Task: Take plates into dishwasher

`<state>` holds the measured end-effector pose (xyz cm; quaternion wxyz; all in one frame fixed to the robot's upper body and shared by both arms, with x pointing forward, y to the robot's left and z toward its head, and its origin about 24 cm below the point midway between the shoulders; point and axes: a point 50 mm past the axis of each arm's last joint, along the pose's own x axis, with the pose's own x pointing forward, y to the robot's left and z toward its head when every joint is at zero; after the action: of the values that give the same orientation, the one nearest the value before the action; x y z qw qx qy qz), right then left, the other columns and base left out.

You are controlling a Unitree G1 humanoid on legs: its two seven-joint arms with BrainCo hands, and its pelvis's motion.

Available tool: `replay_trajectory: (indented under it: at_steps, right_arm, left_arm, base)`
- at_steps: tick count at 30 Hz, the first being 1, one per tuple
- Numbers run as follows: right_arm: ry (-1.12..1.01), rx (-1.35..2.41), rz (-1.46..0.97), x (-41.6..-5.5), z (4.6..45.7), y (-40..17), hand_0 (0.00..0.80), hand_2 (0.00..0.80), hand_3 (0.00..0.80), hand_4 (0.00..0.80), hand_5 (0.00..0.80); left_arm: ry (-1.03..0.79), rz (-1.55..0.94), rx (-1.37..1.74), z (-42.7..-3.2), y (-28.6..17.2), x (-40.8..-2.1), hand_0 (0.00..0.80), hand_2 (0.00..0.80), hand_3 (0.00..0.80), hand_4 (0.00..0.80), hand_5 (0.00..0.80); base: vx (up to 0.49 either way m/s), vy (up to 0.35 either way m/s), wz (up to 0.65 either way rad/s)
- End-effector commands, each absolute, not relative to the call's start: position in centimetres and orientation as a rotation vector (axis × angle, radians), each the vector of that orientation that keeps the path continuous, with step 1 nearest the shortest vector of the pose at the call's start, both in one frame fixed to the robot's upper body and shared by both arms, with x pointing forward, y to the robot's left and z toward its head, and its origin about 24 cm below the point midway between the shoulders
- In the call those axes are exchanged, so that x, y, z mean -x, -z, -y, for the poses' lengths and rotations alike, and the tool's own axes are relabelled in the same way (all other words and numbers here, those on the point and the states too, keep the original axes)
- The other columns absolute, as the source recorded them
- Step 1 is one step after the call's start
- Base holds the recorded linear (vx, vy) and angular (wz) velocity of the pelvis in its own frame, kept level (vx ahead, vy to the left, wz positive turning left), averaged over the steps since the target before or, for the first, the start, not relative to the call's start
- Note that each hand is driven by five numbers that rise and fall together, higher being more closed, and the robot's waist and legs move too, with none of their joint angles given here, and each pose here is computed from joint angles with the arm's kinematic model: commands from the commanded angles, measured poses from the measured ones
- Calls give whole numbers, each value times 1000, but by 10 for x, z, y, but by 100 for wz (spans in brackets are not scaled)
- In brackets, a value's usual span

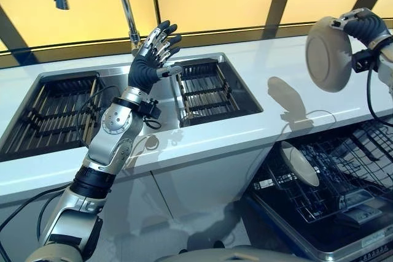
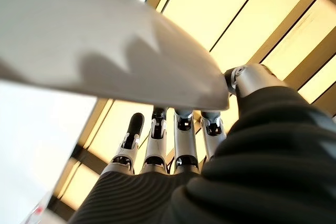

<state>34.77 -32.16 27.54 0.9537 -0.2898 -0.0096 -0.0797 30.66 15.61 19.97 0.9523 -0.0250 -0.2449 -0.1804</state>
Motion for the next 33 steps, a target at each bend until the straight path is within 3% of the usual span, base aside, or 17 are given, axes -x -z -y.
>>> replay_trajectory:
  at_steps: [1, 13, 33]
  right_arm:
    - [267, 617, 103, -329, 351, -308, 800, 800, 800, 800, 800]
    - [279, 624, -50, -306, 383, -273, 800, 800, 800, 800, 800]
    - [225, 771, -356, -291, 400, -195, 800, 800, 800, 800, 800]
  left_arm:
    - [378, 505, 73, -153, -204, -315, 0, 0, 0, 0, 0]
    - [364, 475, 53, -156, -200, -312, 0, 0, 0, 0, 0]
    - [410, 479, 19, -155, -204, -304, 0, 0, 0, 0, 0]
  base:
    - [2, -31, -16]
    - [11, -55, -12]
    - [-7, -70, -3]
